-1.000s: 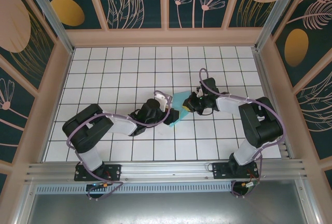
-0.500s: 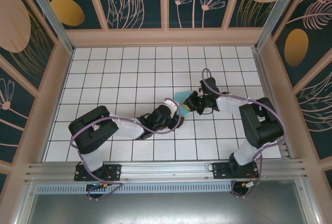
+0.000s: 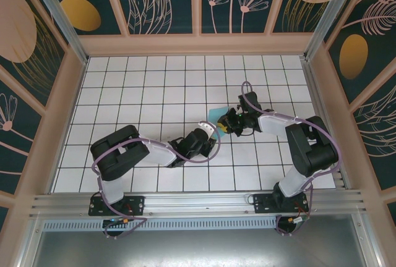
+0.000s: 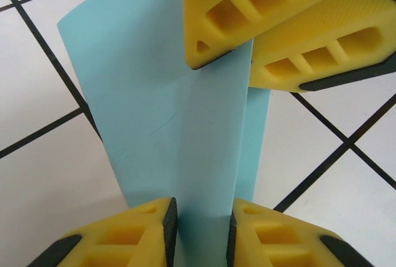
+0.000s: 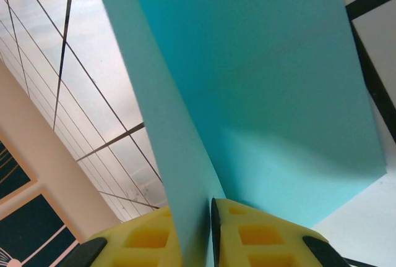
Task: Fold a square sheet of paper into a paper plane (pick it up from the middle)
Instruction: Fourth fold the wing at the center of the table.
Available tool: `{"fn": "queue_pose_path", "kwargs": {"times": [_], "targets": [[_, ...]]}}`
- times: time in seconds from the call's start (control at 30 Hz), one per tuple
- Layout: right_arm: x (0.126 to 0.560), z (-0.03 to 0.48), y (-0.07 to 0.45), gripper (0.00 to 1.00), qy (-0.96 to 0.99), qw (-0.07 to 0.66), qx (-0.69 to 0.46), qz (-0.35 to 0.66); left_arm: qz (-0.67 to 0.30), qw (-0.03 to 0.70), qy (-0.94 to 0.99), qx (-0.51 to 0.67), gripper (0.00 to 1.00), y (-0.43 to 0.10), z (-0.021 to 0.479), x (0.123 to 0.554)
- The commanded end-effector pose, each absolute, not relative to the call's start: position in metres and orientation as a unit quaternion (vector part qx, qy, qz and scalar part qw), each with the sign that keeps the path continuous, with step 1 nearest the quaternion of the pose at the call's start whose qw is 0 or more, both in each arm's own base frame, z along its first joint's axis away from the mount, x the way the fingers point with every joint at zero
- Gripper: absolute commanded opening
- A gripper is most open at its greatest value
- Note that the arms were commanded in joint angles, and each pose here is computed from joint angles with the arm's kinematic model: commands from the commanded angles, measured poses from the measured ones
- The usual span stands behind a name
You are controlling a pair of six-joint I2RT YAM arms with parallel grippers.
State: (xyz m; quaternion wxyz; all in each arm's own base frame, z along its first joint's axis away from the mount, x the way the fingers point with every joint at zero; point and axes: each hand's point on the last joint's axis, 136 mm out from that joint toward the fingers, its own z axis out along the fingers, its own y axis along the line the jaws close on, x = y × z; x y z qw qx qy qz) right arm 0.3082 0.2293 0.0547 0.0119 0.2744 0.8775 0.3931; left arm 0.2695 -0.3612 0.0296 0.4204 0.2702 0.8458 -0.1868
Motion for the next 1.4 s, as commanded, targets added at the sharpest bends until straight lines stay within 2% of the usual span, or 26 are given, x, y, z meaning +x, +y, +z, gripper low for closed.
{"fn": "queue_pose_path", "kwargs": {"times": [0.0, 0.1, 0.2, 0.33, 0.43, 0.63, 0.93, 1.37], "targets": [[0.313, 0.062, 0.229, 0.21, 0.875, 0.009, 0.279, 0.395, -0.177, 0.435, 0.839, 0.275, 0.24, -0.357, 0.034, 0.271], [0.315, 0.064, 0.227, 0.27, 0.879, 0.014, 0.272, 0.390, -0.176, 0.438, 0.837, 0.278, 0.18, -0.356, 0.035, 0.270], [0.319, 0.068, 0.221, 0.39, 0.887, 0.034, 0.257, 0.382, -0.174, 0.435, 0.837, 0.283, 0.12, -0.355, 0.034, 0.270], [0.325, 0.085, 0.212, 0.51, 0.890, 0.090, 0.211, 0.394, -0.184, 0.424, 0.840, 0.284, 0.07, -0.357, 0.031, 0.266], [0.327, 0.099, 0.203, 0.55, 0.887, 0.137, 0.178, 0.403, -0.202, 0.409, 0.845, 0.279, 0.05, -0.361, 0.030, 0.261], [0.315, 0.109, 0.198, 0.57, 0.884, 0.186, 0.111, 0.414, -0.232, 0.392, 0.859, 0.234, 0.02, -0.358, 0.032, 0.255], [0.298, 0.080, 0.212, 0.54, 0.888, 0.159, 0.074, 0.425, -0.296, 0.370, 0.864, 0.170, 0.01, -0.361, 0.041, 0.253], [0.301, 0.060, 0.236, 0.47, 0.893, 0.138, 0.039, 0.427, -0.353, 0.350, 0.860, 0.114, 0.00, -0.349, 0.044, 0.257]]}}
